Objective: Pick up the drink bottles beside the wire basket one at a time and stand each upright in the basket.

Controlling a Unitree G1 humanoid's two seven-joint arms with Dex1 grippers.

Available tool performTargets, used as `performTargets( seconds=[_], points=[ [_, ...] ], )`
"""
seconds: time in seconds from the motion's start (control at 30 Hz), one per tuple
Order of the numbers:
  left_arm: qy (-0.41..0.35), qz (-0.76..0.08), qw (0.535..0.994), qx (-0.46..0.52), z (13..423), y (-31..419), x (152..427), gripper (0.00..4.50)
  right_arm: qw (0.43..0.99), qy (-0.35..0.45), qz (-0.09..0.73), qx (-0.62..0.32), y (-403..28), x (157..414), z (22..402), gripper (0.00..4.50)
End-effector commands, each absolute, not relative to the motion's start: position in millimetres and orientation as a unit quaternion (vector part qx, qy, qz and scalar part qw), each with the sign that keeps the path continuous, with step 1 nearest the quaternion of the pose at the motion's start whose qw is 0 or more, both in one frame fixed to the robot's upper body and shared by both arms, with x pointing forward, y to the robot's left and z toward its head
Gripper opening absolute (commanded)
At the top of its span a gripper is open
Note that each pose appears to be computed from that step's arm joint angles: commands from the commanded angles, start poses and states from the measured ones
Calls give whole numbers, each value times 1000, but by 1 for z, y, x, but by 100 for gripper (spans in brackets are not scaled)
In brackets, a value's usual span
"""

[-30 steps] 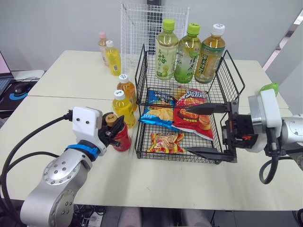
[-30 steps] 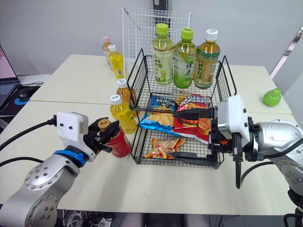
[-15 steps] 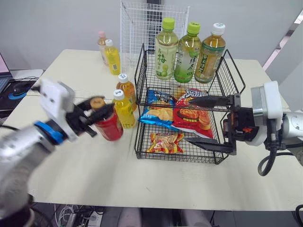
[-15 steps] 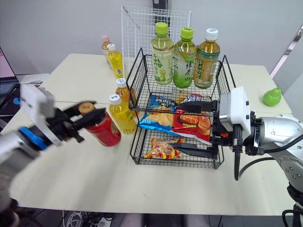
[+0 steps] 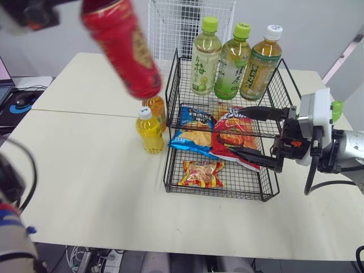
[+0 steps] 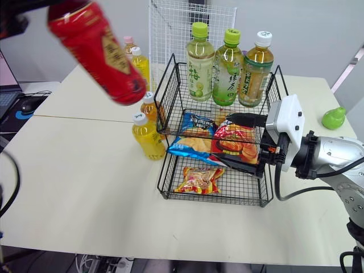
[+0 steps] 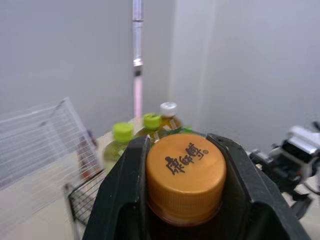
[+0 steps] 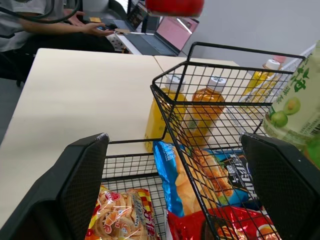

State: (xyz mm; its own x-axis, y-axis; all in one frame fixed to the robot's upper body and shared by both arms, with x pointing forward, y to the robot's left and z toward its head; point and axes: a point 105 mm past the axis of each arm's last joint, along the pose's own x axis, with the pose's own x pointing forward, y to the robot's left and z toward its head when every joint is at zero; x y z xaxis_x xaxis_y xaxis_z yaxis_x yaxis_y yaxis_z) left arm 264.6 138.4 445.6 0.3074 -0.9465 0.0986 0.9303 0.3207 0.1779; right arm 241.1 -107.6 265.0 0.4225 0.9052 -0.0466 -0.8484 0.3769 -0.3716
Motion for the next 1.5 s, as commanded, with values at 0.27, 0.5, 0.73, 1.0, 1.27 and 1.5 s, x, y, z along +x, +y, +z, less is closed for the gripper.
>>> performTargets(
  seconds=[0.27, 0.5, 0.73, 1.0, 1.27, 1.5],
  points=[
    [-112, -696, 696, 137, 434, 58, 289, 136, 857, -106, 472, -177, -118, 221, 277, 450],
    [-125, -720, 662, 164, 416, 23, 303, 136, 877, -108, 428, -190, -126, 213, 280, 450],
    [-117, -724, 658, 171, 401, -13, 316, 136, 890, -112, 392, -206, -175, 188, 325, 450],
    [-97, -716, 671, 166, 389, -37, 334, 136, 891, -104, 393, -203, -177, 184, 324, 450],
    [-86, -717, 670, 171, 387, -48, 339, 136, 890, -102, 396, -202, -175, 185, 322, 450],
    [-77, -734, 659, 146, 394, -40, 335, 230, 891, -105, 392, -203, -176, 188, 321, 450]
  ],
)
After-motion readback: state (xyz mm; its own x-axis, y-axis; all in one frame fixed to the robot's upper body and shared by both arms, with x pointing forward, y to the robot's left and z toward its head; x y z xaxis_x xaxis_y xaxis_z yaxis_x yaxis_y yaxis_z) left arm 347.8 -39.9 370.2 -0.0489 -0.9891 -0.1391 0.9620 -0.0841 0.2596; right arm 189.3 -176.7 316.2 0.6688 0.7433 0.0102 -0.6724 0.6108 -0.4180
